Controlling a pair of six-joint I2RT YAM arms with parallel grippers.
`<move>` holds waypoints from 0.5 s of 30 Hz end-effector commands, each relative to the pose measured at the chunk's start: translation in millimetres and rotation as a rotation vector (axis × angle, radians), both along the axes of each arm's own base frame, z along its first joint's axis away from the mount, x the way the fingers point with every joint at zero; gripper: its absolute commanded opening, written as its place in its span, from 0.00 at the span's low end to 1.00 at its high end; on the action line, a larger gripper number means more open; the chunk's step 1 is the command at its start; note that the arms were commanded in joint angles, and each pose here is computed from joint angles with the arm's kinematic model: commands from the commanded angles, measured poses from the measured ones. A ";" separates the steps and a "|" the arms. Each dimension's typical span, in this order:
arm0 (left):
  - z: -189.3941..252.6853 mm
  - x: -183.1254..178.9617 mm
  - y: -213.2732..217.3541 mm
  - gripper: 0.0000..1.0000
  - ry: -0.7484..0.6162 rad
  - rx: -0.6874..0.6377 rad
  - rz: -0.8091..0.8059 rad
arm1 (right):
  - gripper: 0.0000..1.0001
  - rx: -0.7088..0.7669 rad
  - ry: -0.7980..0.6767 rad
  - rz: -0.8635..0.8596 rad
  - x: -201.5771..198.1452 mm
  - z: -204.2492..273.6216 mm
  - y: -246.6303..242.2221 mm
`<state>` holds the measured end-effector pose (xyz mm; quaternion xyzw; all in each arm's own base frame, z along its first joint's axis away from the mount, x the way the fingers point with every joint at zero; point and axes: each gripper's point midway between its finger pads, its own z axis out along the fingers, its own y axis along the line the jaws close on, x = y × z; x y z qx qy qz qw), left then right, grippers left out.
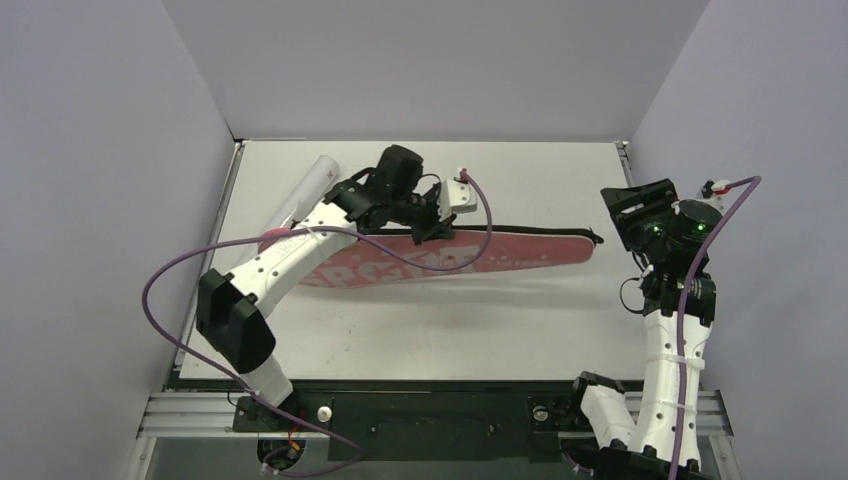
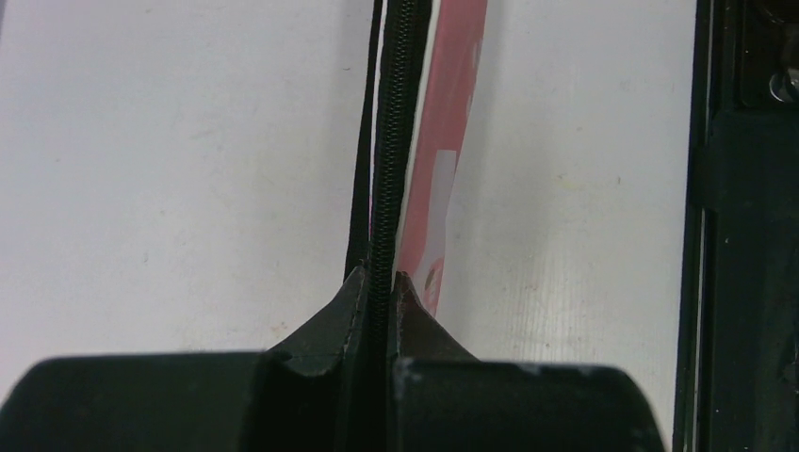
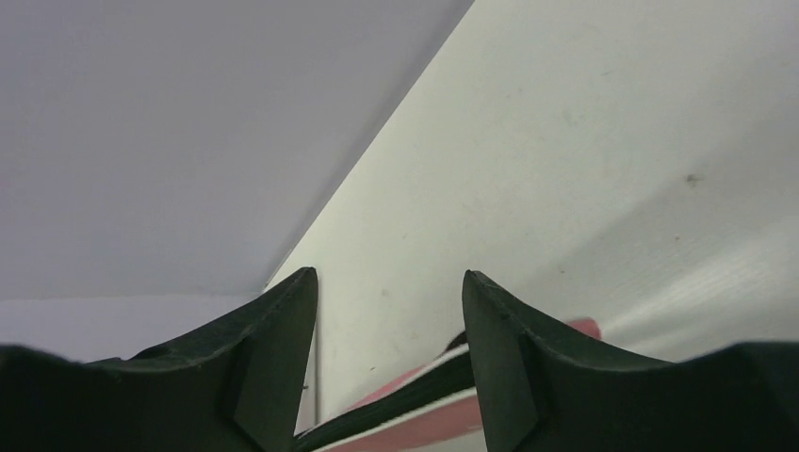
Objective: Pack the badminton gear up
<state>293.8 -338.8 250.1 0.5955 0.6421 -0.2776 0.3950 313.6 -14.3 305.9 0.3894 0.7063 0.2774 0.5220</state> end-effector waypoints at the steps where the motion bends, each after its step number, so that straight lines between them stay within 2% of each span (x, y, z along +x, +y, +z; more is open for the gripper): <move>1: 18.5 -2.1 -44.5 0.00 -0.021 -0.067 -0.099 | 0.53 -0.108 0.081 -0.152 -23.4 -3.5 -30.4; 3: -3.8 5.7 -61.7 0.00 0.037 -0.043 -0.118 | 0.53 -0.125 0.101 -0.187 -29.9 -4.4 -36.0; 4: 0.5 6.2 -67.2 0.00 0.043 -0.049 -0.141 | 0.53 -0.128 0.116 -0.205 -32.8 -7.1 -38.6; 5: -20.1 11.8 -75.0 0.00 0.081 -0.020 -0.150 | 0.53 -0.129 0.114 -0.211 -34.7 -6.7 -39.1; 6: -12.3 15.9 -80.1 0.00 0.073 -0.024 -0.161 | 0.53 -0.121 0.116 -0.212 -35.7 -8.7 -38.3; 7: -36.2 23.2 -86.3 0.00 0.109 0.011 -0.163 | 0.53 -0.113 0.116 -0.206 -35.4 -10.4 -36.5; 8: -28.8 28.5 -88.8 0.00 0.088 0.016 -0.175 | 0.53 -0.098 0.120 -0.204 -35.4 -15.1 -35.0; 9: -51.3 34.5 -93.3 0.00 0.117 0.050 -0.179 | 0.53 -0.091 0.117 -0.194 -34.4 -16.2 -32.9; 10: -45.7 41.1 -95.7 0.00 0.092 0.055 -0.183 | 0.53 -0.080 0.125 -0.191 -34.2 -21.9 -31.6; 11: -61.1 47.3 -98.2 0.00 0.104 0.077 -0.184 | 0.53 -0.076 0.122 -0.183 -33.2 -23.0 -29.5; 15: -74.3 74.9 -100.3 0.00 0.061 0.086 -0.164 | 0.53 -0.062 0.132 -0.165 -32.3 -33.7 -24.5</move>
